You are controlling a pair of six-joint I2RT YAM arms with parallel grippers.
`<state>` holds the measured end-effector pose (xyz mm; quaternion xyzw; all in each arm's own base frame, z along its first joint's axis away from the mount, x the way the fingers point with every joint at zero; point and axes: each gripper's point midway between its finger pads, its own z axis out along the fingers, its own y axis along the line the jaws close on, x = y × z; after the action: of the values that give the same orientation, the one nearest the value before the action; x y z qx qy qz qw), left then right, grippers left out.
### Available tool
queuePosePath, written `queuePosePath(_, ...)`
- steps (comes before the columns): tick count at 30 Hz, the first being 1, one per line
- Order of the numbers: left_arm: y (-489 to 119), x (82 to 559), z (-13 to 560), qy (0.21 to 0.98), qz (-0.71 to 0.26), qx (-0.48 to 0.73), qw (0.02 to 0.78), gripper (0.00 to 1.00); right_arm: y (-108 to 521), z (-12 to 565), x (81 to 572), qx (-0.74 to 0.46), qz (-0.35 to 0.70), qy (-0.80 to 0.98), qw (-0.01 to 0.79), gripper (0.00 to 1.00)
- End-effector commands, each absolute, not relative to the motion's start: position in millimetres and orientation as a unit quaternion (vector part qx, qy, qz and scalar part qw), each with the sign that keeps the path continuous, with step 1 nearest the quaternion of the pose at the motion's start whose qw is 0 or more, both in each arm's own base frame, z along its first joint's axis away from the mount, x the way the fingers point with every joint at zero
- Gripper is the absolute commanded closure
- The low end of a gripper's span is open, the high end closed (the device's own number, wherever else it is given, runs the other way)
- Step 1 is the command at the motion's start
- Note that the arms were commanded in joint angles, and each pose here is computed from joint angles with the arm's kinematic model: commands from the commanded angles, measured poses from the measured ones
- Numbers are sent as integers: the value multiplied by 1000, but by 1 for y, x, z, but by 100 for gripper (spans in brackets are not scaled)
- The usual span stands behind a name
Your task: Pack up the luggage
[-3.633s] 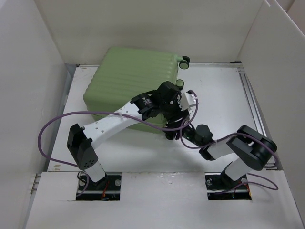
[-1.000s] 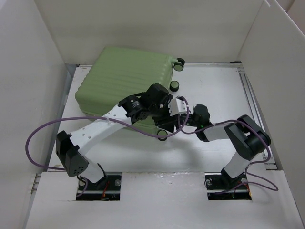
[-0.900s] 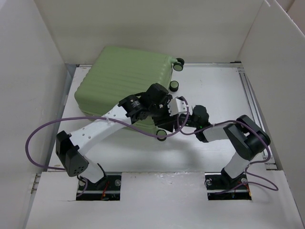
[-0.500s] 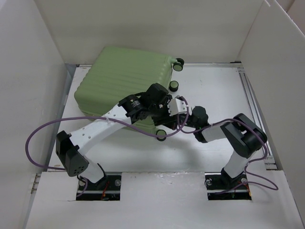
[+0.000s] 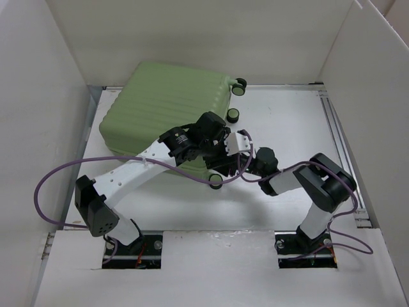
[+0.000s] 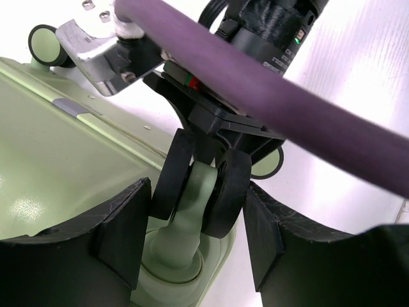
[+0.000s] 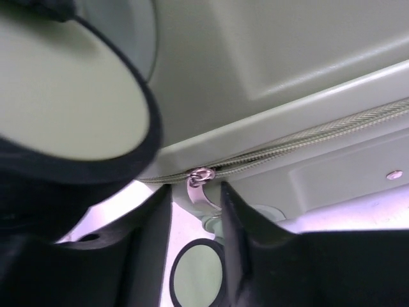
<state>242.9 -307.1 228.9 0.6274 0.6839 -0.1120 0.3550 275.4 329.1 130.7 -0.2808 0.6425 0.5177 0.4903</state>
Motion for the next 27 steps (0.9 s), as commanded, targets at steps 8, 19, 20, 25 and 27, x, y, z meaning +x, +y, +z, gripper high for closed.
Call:
queuePosePath(8,-303,251,274,695,-118,575,415,100,329,139,295,-252,461,661,536,100)
queuePosePath(19,-300,248,277,694,-119,574,419,100,317,117,297,-238,447,699,505,56)
queuePosePath(20,-300,248,277,694,-119,574,419,100,323,117,290,-249,450,695,502,51)
queuePosePath(25,-300,248,277,694,-119,574,419,100,328,130,286,-246,439,681,532,50)
queuePosePath(27,-299,248,273,695,-118,575,415,100,329,133,284,-239,428,681,544,50)
